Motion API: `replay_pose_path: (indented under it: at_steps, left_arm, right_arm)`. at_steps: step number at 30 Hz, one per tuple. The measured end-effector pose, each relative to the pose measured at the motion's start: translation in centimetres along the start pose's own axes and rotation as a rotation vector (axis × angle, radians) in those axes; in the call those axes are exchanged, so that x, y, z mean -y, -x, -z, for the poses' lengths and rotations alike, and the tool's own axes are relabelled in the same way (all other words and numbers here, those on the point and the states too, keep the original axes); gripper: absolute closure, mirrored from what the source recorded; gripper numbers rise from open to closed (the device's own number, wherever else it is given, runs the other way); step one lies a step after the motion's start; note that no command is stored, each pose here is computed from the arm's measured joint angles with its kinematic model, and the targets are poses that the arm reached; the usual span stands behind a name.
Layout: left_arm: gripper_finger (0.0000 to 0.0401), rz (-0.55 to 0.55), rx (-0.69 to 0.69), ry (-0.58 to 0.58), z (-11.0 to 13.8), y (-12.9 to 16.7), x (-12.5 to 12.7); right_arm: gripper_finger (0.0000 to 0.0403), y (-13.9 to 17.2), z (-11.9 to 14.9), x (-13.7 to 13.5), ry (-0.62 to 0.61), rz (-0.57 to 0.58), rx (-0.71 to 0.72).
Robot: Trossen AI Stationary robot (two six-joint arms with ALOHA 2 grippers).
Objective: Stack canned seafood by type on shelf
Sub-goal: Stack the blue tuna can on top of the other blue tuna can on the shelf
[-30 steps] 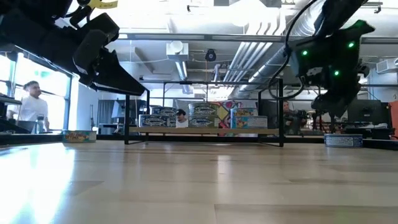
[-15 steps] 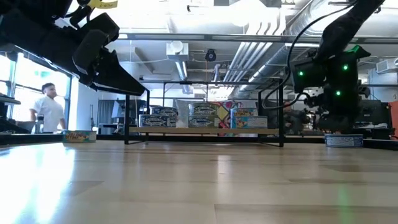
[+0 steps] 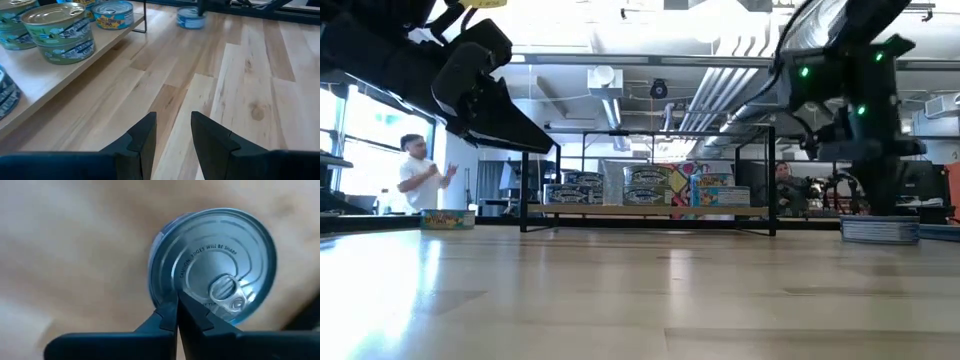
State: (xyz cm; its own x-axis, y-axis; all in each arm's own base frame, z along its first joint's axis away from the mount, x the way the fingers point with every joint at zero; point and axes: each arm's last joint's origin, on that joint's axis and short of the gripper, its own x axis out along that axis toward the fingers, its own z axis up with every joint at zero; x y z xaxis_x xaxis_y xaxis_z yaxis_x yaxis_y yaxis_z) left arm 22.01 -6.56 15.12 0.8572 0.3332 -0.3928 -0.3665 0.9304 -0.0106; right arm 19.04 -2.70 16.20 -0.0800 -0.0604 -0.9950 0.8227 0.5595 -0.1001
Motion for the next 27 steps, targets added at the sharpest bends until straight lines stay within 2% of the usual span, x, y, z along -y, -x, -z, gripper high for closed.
replay_pose_path:
  at_steps: [5, 11, 19, 23, 27]
  left_arm:
    - [0.0288, 0.015, -0.004, 0.0, 0.0, 0.0, 0.1]
    - [0.0288, 0.016, -0.003, -0.001, 0.0, 0.0, 0.1]
    - [0.0288, 0.036, 0.054, -0.019, -0.7, 0.0, 0.3]
    - [0.0288, 0.084, 0.077, -0.022, -1.0, 0.1, 0.5]
    - [0.0288, 0.12, 0.084, -0.013, -1.2, 0.1, 0.7]
  right_arm:
    - [0.0403, 0.3, 2.1, -3.0, 0.065, -0.164, -0.022]
    - [0.0403, 0.7, 3.3, -7.6, 0.186, -0.446, 0.146]
    - [0.0403, -2.3, 0.1, -13.9, 0.27, -0.727, 0.463]
    - [0.0403, -4.1, -1.7, -16.4, 0.285, -0.884, 0.702]
    - [0.0403, -2.6, -2.9, -18.4, 0.345, -0.996, 0.917]
